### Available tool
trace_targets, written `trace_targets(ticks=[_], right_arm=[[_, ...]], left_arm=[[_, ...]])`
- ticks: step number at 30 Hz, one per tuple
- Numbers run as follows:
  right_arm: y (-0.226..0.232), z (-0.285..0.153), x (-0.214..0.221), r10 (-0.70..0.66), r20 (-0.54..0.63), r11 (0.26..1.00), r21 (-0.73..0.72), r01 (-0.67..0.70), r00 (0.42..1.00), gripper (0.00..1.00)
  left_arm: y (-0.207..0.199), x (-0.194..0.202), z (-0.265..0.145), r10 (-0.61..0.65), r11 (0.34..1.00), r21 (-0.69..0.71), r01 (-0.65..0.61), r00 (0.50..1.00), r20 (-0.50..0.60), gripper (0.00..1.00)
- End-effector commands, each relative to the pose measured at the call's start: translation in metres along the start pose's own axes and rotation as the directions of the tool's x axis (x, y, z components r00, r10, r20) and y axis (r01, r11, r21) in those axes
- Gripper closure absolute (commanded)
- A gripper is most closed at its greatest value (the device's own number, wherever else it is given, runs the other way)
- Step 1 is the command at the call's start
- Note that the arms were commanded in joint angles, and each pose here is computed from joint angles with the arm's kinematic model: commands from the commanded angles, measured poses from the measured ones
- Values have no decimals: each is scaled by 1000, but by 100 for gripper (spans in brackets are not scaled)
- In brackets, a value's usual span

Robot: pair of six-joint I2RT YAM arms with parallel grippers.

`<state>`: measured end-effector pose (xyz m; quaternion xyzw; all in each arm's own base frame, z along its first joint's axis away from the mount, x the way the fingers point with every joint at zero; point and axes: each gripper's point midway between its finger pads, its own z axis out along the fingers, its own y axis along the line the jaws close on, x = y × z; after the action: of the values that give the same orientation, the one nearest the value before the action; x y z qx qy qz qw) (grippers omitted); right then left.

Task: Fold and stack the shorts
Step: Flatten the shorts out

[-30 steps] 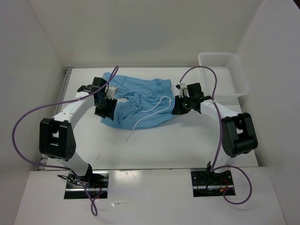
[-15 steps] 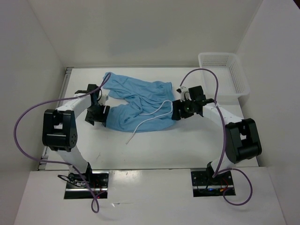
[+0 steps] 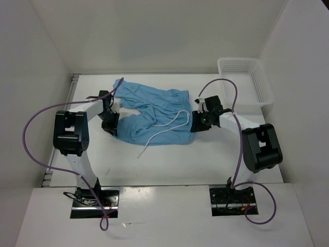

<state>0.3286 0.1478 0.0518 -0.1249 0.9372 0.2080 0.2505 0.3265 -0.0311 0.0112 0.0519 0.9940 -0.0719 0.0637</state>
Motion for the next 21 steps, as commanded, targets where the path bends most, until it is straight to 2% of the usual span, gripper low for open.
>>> trace_targets(ticks=[1,2,3,6,8,9,10,12,13,15,16,17,20,21], right_arm=[[10,8,-14,20,37,998,-56,-18,999,65],[10,10,-16,34,35,998,-56,-32,999,85],[9,12,-16,34,36,998,-56,-32,999,91],[10,15,-35,32,67,998,-61,-28,997,100],[19,6,-87,7,165,997,-72,4,986,100],[20,9,-106,13,188,997,-76,1,982,100],[31,-12,-165,-27,310,996,-76,53,950,100],[30,-18,-216,-40,390,998,-34,58,920,100],[43,-54,-275,-93,519,993,-10,115,850,100],[41,-65,-309,-156,564,987,56,151,811,100],[52,-98,-341,-177,638,983,75,168,750,100],[51,-113,-352,-195,664,980,99,174,722,100],[65,-138,-353,-223,685,971,93,221,693,100],[70,-137,-332,-231,652,966,65,250,722,100]], left_arm=[[-19,5,36,4,991,131,2,999,-44,81],[-18,5,36,-6,990,140,11,999,-42,86],[-20,4,36,-6,988,152,12,999,-41,91],[-17,-4,28,-30,983,180,34,999,-24,99],[-14,-46,-12,-41,978,206,14,991,126,100],[-7,-99,-57,-27,983,181,-27,958,287,100],[7,-129,-92,-38,985,167,-31,919,393,100],[19,-177,-163,-16,990,121,-66,819,574,100],[20,-212,-232,27,993,64,-103,705,709,100],[27,-231,-274,50,995,16,-97,635,771,100],[28,-243,-312,73,994,-18,-104,560,825,100],[25,-243,-327,82,994,-28,-108,537,839,100],[20,-231,-340,83,994,-29,-109,533,842,100],[23,-222,-318,64,996,-12,-92,587,807,100]])
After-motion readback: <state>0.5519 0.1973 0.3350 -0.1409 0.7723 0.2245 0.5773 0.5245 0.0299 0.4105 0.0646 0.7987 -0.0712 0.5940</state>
